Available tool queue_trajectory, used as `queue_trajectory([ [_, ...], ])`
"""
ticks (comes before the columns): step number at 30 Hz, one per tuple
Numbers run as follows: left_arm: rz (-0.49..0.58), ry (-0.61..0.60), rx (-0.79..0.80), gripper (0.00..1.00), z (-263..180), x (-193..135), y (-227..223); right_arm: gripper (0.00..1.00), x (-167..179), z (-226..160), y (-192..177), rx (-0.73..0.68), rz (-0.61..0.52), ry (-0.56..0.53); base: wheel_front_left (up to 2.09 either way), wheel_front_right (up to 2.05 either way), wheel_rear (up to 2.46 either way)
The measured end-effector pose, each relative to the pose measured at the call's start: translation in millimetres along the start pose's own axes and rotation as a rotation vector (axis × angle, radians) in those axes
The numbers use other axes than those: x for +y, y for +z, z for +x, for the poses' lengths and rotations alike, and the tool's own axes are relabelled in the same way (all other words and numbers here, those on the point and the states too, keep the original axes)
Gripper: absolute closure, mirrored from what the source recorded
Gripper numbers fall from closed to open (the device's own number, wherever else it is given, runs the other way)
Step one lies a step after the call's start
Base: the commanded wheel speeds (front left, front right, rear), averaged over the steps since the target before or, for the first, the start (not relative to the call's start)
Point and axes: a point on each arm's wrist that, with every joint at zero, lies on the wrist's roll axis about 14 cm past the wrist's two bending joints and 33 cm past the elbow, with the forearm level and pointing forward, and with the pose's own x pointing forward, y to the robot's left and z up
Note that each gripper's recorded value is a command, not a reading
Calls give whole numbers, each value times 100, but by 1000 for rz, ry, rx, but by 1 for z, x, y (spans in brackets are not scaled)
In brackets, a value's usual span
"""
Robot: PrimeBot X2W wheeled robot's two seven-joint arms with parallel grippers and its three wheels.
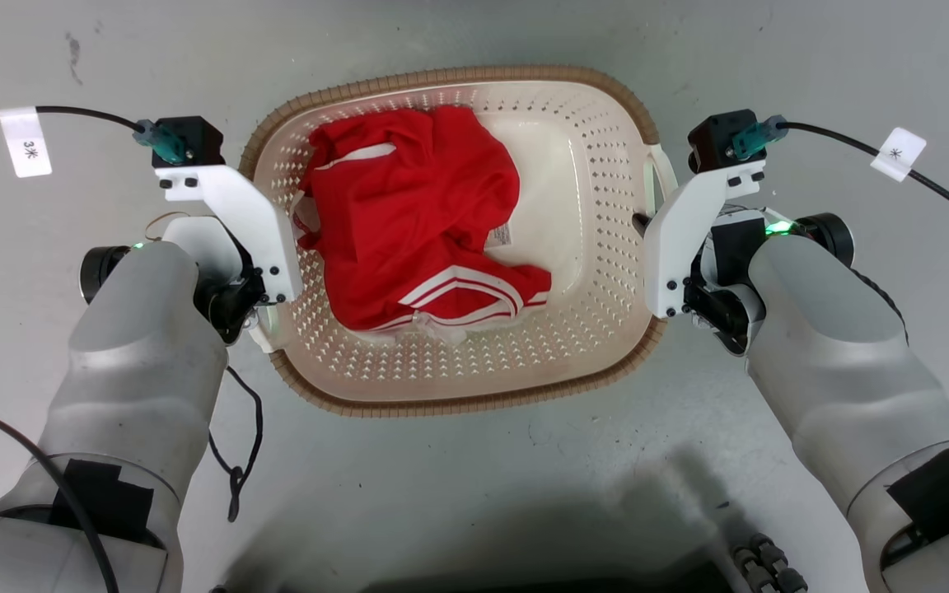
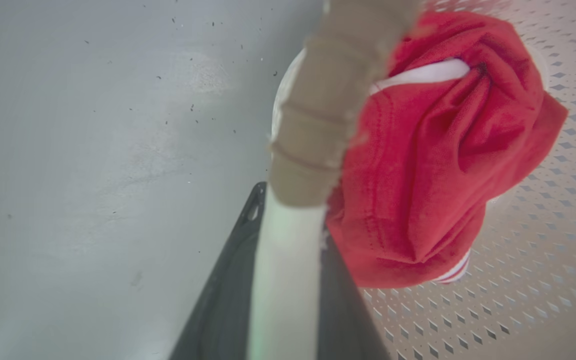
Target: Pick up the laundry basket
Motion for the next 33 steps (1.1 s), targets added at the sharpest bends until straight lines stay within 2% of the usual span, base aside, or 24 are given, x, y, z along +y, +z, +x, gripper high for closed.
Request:
queue_trajectory([
  [12, -10, -14, 21, 100, -37, -12, 3, 100, 7, -33, 3, 51, 13, -1, 0, 0, 0],
  [27, -23, -29, -36, 100, -128, -31, 19, 100, 27, -117, 18, 49, 29, 4, 0, 0, 0],
  [33, -17, -39, -50, 100, -163, -41, 13, 100, 35, -152, 14, 50, 31, 4, 0, 0, 0],
])
